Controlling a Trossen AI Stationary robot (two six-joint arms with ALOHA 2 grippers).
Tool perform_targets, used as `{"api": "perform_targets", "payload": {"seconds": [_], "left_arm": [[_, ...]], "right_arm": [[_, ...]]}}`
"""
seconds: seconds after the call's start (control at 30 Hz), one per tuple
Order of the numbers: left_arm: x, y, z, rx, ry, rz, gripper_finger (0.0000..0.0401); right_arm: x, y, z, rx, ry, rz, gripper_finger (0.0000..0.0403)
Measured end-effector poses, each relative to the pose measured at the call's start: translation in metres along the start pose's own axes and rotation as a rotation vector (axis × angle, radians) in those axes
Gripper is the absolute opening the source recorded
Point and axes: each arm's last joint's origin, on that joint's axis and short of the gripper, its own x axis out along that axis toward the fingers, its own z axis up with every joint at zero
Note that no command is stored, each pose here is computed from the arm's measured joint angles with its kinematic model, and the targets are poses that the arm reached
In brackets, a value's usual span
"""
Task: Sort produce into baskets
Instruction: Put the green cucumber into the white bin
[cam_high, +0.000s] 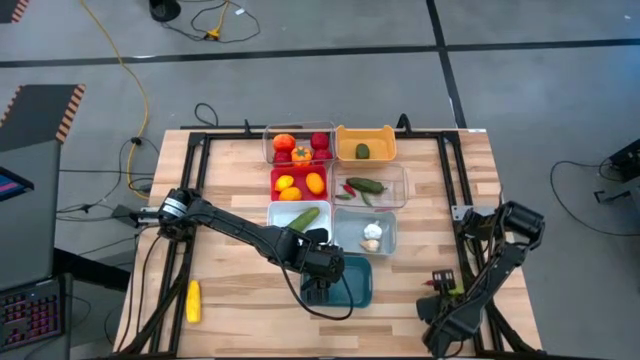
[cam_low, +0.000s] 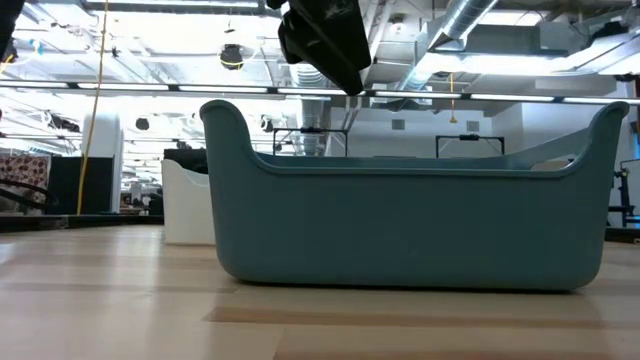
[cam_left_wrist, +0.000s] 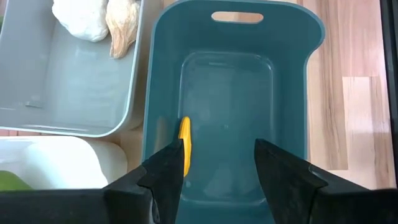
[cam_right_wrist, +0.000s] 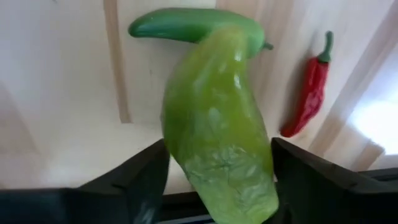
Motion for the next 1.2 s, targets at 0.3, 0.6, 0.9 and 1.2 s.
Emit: {"api": "perform_targets", "payload": {"seconds": [0.3,0.6,0.9,1.2], "left_arm": [[-0.025,0.008,0.014,0.036,0.030,-0.084,0.0182],[-0.082,0.018,0.013,0.088,0.213,-0.030,0.0182],[-0.090,0.006,-0.009,0.124,0.401,0.002,0.0182],[-0.090,-0.017,-0.020,0.108,0.410,0.003,0.0182]], "right_arm": [[-0.024,-0.026,0.001,0.068,0.019,0.041,0.0193],[-0.092,-0.078,-0.004,0.178,-0.228,0.092,0.0225],[-0.142,-0.132,0.020,0.234,-0.865,-0.071,0.0220],[-0.159,-0.165,0.090,0.093,-1.140,-0.216,0.0220]]}}
